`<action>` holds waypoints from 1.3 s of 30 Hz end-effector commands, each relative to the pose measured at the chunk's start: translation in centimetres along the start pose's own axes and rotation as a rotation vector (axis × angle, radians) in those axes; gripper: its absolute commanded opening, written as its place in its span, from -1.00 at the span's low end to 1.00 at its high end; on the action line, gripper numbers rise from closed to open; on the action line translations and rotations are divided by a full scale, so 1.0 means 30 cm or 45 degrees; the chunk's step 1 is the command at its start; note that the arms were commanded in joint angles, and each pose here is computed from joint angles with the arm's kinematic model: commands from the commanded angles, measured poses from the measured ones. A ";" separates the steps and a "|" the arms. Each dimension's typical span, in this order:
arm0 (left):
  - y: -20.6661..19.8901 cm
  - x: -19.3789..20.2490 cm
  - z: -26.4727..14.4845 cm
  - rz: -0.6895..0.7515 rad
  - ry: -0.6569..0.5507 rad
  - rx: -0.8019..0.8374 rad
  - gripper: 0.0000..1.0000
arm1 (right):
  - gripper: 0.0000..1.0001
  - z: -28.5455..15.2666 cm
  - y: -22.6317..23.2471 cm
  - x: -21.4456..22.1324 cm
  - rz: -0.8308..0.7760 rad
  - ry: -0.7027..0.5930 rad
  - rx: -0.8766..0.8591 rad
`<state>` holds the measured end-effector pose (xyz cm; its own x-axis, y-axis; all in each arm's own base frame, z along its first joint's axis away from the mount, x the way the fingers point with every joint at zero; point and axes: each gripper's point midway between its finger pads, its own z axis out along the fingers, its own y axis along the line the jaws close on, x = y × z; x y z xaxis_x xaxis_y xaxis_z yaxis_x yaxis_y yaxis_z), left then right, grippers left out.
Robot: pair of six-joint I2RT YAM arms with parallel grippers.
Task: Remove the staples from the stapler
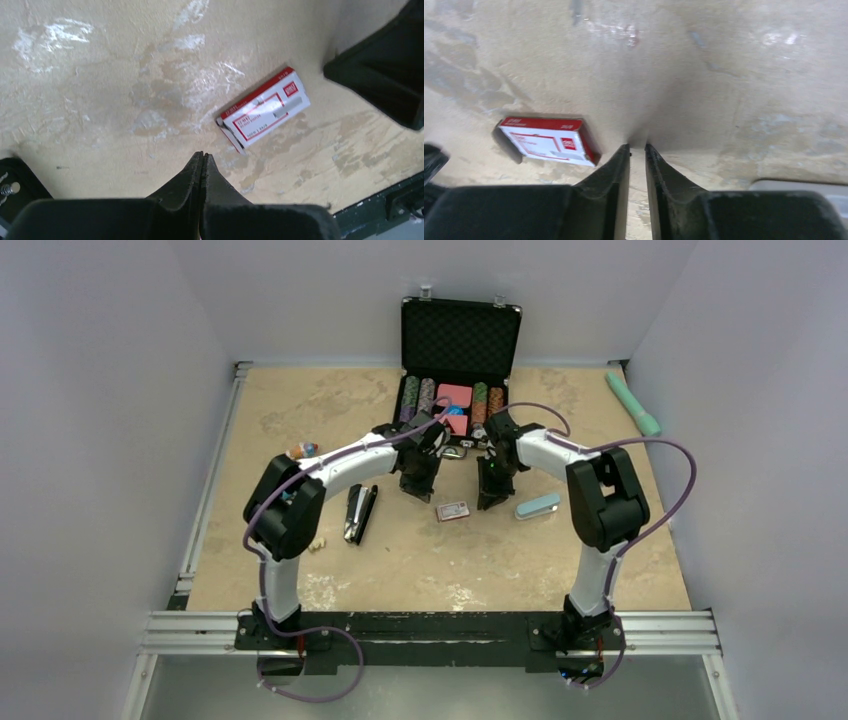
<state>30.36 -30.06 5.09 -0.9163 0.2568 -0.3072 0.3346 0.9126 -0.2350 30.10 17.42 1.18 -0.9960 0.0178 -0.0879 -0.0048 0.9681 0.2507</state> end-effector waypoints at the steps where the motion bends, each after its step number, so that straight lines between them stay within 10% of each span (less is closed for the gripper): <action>1: -0.040 0.030 -0.038 0.027 0.000 0.101 -1.00 | -0.66 0.018 -0.178 0.021 -0.014 -0.018 0.344; 4: -0.048 0.036 -0.027 0.007 0.022 0.124 -1.00 | -1.00 0.011 -0.163 -0.002 -0.031 -0.060 0.348; 39: -0.014 0.109 0.088 -0.472 0.349 0.081 -1.00 | -1.00 0.031 0.092 -0.050 -0.262 -0.186 0.164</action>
<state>27.09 -29.36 1.67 -0.9985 0.0208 0.0508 0.0040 0.9508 -0.3098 31.04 18.98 1.49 -0.9599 -0.1301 -0.2484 -0.1505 0.9865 0.0650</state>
